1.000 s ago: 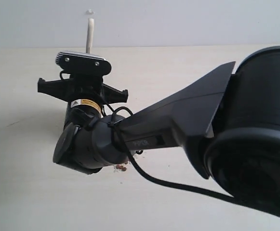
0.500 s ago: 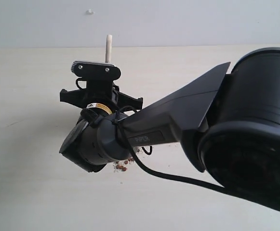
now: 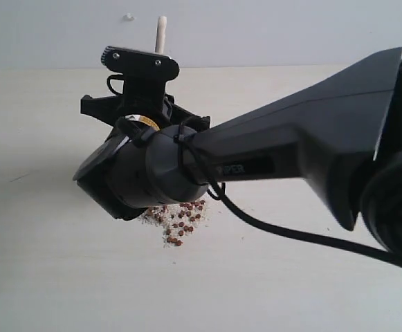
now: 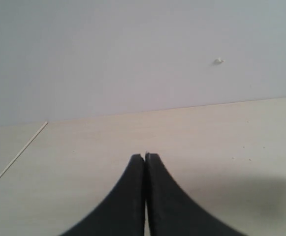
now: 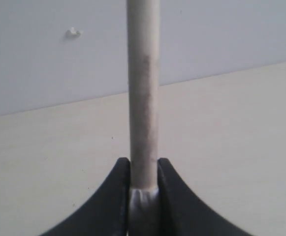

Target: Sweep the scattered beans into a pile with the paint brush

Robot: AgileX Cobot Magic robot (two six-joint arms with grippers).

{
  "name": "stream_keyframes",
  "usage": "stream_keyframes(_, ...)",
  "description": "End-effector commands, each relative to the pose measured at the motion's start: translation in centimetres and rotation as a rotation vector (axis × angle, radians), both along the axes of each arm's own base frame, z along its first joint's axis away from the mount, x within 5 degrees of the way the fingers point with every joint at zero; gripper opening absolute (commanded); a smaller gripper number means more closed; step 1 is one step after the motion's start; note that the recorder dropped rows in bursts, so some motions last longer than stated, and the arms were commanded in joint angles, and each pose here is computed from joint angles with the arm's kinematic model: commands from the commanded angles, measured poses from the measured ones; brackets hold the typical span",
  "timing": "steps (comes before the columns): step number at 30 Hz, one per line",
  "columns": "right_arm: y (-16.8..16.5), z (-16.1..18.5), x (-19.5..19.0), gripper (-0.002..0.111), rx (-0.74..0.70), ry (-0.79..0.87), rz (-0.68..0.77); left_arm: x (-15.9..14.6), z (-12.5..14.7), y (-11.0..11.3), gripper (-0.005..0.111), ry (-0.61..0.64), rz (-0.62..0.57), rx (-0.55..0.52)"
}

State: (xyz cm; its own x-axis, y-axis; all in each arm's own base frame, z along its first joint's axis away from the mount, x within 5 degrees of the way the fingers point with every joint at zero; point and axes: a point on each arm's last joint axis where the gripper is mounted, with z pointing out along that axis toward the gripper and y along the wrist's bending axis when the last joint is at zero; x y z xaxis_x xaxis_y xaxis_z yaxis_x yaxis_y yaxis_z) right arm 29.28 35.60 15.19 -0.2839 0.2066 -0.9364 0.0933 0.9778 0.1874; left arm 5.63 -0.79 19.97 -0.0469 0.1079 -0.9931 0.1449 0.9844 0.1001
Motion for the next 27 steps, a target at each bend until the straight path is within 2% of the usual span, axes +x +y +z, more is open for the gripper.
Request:
stream_keyframes(1,0.4,1.6,-0.5,0.000,0.001,0.030,0.050,-0.1,0.1,0.0,0.000,-0.008,0.000,-0.008)
stream_keyframes(8,3.3,0.7,-2.6,0.000,0.077,0.135,0.276,-0.1,0.1,0.0,0.000,-0.008,0.000,-0.008)
stream_keyframes(13,3.6,-1.1,-2.9,0.000,0.059,0.175,0.281,-0.1,0.1,0.0,0.000,-0.008,0.000,-0.008)
stream_keyframes(18,3.2,-2.9,-3.0,0.000,0.046,0.238,0.223,-0.1,0.1,0.0,0.000,-0.008,0.000,-0.008)
stream_keyframes(24,2.6,-2.2,-3.0,0.000,-0.069,0.242,0.211,-0.1,0.1,0.0,0.000,-0.008,0.000,-0.008)
stream_keyframes(27,1.8,-1.9,-2.8,0.000,-0.140,0.227,0.143,-0.1,0.1,0.0,0.000,-0.008,0.000,-0.008)
